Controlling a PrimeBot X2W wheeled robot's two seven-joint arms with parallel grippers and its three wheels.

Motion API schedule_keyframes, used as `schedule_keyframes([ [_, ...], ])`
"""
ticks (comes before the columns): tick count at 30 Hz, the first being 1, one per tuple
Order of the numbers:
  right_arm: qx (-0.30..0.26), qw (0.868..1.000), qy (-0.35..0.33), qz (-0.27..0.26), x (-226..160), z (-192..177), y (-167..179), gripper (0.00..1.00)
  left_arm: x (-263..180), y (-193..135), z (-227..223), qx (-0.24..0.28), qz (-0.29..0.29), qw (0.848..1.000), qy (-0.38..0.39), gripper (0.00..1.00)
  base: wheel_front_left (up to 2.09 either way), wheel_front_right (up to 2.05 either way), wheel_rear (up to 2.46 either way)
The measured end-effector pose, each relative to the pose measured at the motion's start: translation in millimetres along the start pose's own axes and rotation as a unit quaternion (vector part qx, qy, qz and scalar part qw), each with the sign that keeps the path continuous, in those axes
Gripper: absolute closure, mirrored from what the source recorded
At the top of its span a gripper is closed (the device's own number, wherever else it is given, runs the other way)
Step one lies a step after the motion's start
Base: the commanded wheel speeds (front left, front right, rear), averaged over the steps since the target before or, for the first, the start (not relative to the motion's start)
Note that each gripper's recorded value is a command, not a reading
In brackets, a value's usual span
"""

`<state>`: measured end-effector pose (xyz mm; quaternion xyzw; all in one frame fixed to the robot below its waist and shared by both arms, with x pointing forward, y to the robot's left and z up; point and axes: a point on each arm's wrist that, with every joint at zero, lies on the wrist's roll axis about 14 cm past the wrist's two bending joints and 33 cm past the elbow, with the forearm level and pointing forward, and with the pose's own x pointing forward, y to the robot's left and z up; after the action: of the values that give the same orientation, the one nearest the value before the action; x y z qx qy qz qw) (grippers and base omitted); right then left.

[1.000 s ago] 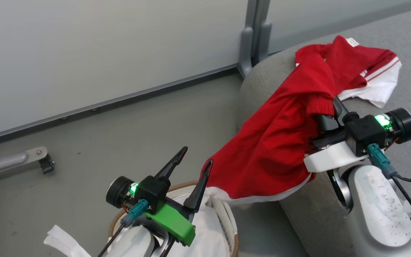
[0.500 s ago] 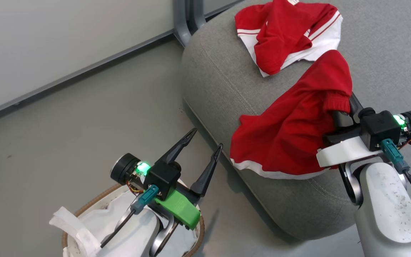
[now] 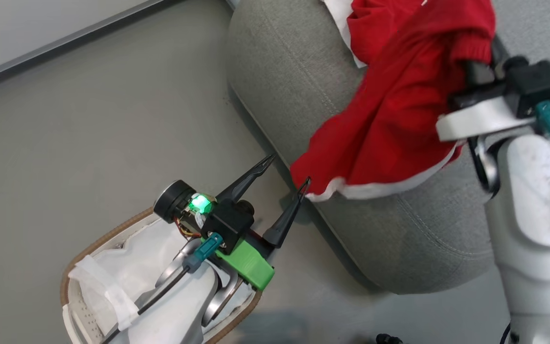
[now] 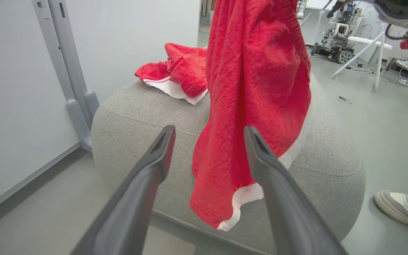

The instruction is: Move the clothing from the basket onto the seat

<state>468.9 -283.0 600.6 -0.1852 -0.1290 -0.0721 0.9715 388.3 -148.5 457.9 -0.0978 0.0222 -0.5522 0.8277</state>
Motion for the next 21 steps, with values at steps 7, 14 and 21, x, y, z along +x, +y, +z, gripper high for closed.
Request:
schedule_keyframes([
  [7,-0.054,0.995,-0.084,-0.003,78.8,46.9,-23.4,1.00,-9.5,24.2,2.8,0.014,0.024,1.000,-0.009,0.00,0.00,0.00,0.00],
  [14,-0.109,0.986,-0.125,-0.032,138.6,69.7,-62.4,1.00,-24.4,51.5,-4.8,0.014,0.056,0.998,-0.011,0.00,0.00,0.00,0.00],
  [21,-0.109,0.991,-0.046,-0.057,157.9,-8.3,-74.4,1.00,-32.9,74.3,-22.7,0.006,0.081,0.997,-0.005,0.00,0.00,0.00,0.00],
])
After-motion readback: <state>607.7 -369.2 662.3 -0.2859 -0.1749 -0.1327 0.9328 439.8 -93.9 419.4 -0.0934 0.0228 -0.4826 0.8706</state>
